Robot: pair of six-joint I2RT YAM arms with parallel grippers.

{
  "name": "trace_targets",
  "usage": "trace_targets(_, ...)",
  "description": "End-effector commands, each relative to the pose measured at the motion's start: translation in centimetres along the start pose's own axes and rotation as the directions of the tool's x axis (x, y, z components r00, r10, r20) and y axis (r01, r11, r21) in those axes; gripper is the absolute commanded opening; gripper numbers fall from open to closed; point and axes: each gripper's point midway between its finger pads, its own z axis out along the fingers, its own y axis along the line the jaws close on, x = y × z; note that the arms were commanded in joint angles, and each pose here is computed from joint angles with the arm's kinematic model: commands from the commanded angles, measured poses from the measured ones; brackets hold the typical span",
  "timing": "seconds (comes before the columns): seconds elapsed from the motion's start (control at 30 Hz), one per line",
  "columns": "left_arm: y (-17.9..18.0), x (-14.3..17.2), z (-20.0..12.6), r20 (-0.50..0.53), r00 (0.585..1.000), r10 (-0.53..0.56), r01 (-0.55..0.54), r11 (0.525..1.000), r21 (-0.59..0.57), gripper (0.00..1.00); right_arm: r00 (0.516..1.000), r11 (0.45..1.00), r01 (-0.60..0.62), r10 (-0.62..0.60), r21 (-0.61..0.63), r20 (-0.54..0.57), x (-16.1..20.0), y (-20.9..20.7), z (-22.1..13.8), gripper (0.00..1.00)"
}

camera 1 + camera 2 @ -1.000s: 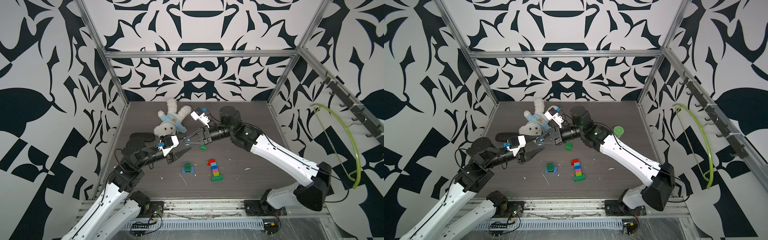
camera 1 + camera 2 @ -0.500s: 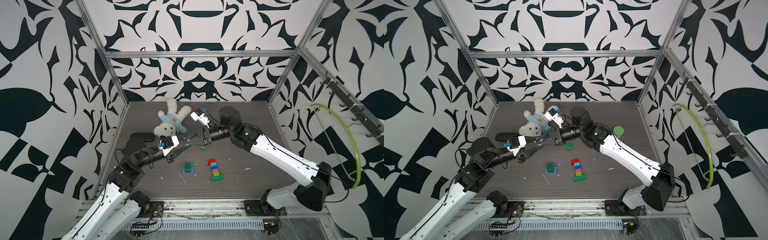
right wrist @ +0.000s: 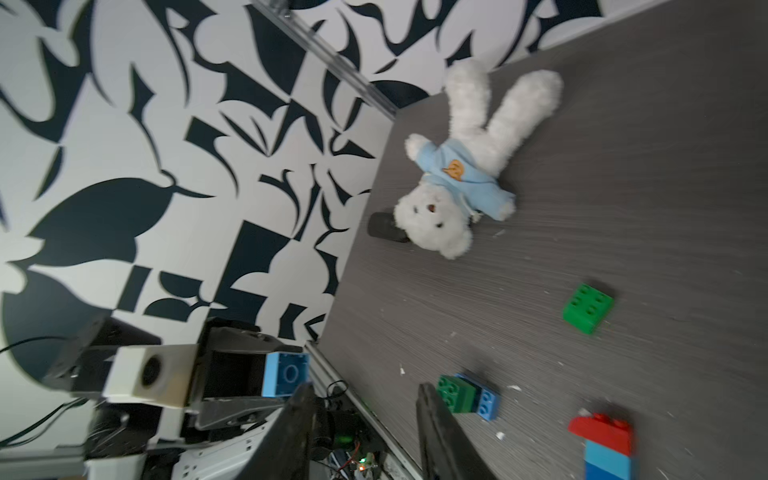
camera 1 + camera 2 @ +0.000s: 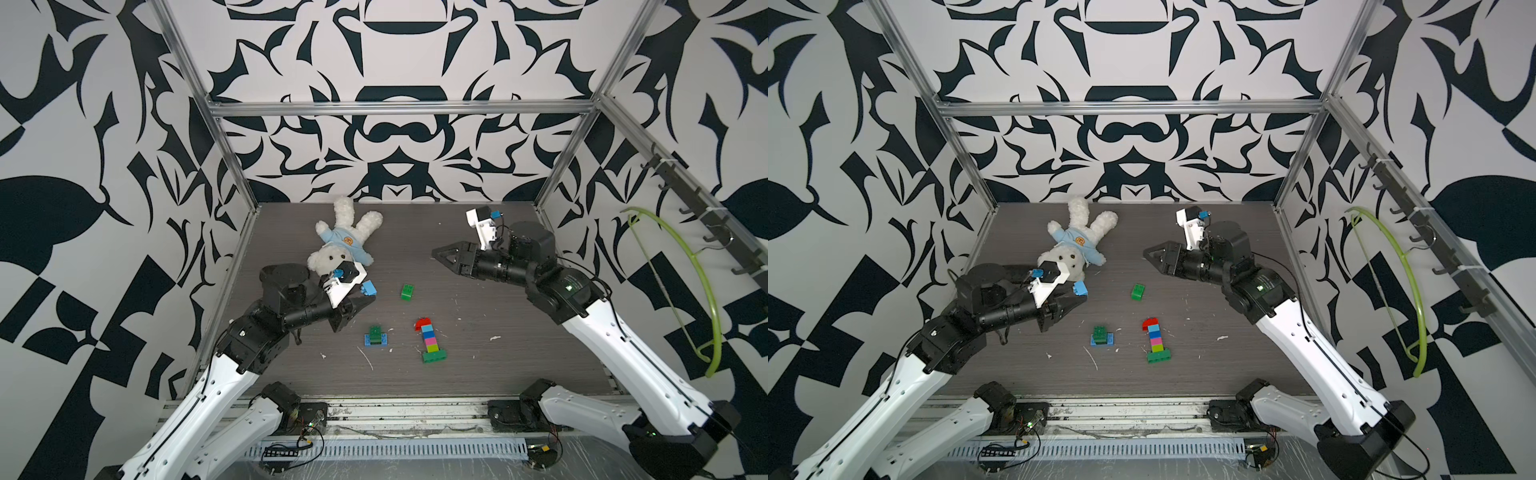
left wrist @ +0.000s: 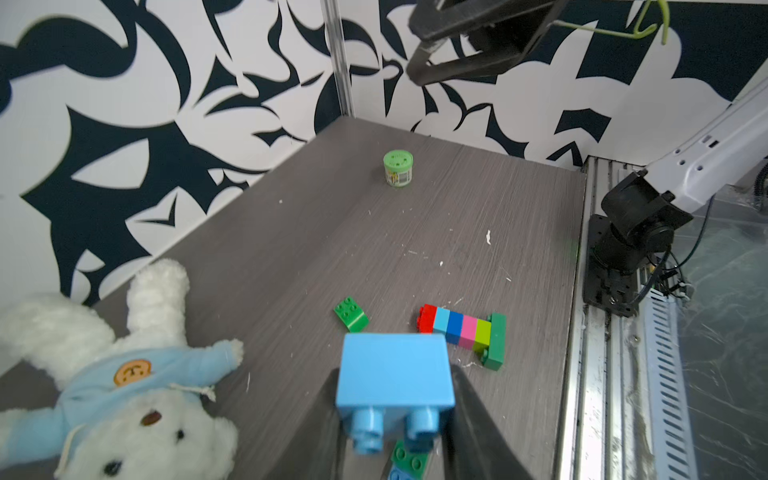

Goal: Assemble the number 1 with lego
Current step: Pick up the lego brick from the center of the board, then assemble the lego brick with the lego brick.

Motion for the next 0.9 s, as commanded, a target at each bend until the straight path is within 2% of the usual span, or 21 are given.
trace_targets(0.0,0.2,2.2,0.2,-0.169,0.978,-0.118,0.116,0.993,-0.02,0.29,0.999,0.939,-0.045,0.041,0.341,0.02,1.1,-7.4,-1.1,0.4)
trace_targets(0.07,0.3,2.8,0.5,-0.241,0.961,-0.138,0.135,0.99,-0.029,0.29,0.998,0.893,-0.063,0.061,0.445,0.02,1.8,-9.8,-1.9,0.37)
trace_targets(0.17,-0.5,4.5,1.2,-0.392,0.91,-0.134,0.131,0.991,-0.036,0.3,0.996,0.849,-0.084,0.079,0.522,0.031,2.4,-11.9,-2.9,0.37)
trace_targets(0.2,-0.9,5.4,1.4,-0.456,0.882,-0.115,0.112,0.993,-0.032,0.31,0.996,0.838,-0.09,0.082,0.539,0.038,2.6,-12.4,-3.1,0.37)
trace_targets(0.23,-1.4,5.7,1.7,-0.493,0.866,-0.082,0.082,0.996,-0.022,0.31,0.996,0.832,-0.091,0.08,0.547,0.044,2.6,-12.7,-3.3,0.37)
trace_targets(0.37,-2.9,8.2,2.6,-0.654,0.753,0.07,-0.051,0.998,0.048,0.31,0.995,0.807,-0.1,0.078,0.582,0.063,3.0,-13.8,-4.2,0.37)
trace_targets(0.5,-3.6,9.4,3.3,-0.708,0.662,0.246,-0.176,0.969,0.172,0.33,0.994,0.797,-0.109,0.087,0.594,0.066,3.6,-14.4,-4.6,0.36)
trace_targets(0.6,-3.1,10.8,4.4,-0.778,0.545,0.311,-0.209,0.95,0.234,0.33,0.993,0.795,-0.114,0.095,0.596,0.063,3.8,-14.6,-4.6,0.36)
trace_targets(0.7,-2.3,12.2,4.8,-0.844,0.413,0.344,-0.217,0.936,0.275,0.33,0.993,0.794,-0.116,0.098,0.597,0.063,4.0,-14.6,-4.7,0.35)
trace_targets(0.77,-1.7,13.0,5.1,-0.871,0.341,0.354,-0.235,0.929,0.286,0.34,0.993,0.795,-0.117,0.099,0.596,0.063,4.0,-14.6,-4.8,0.35)
trace_targets(0.87,-1.1,13.9,5.6,-0.886,0.277,0.372,-0.251,0.918,0.307,0.35,0.993,0.794,-0.12,0.105,0.596,0.059,4.1,-14.6,-4.8,0.34)
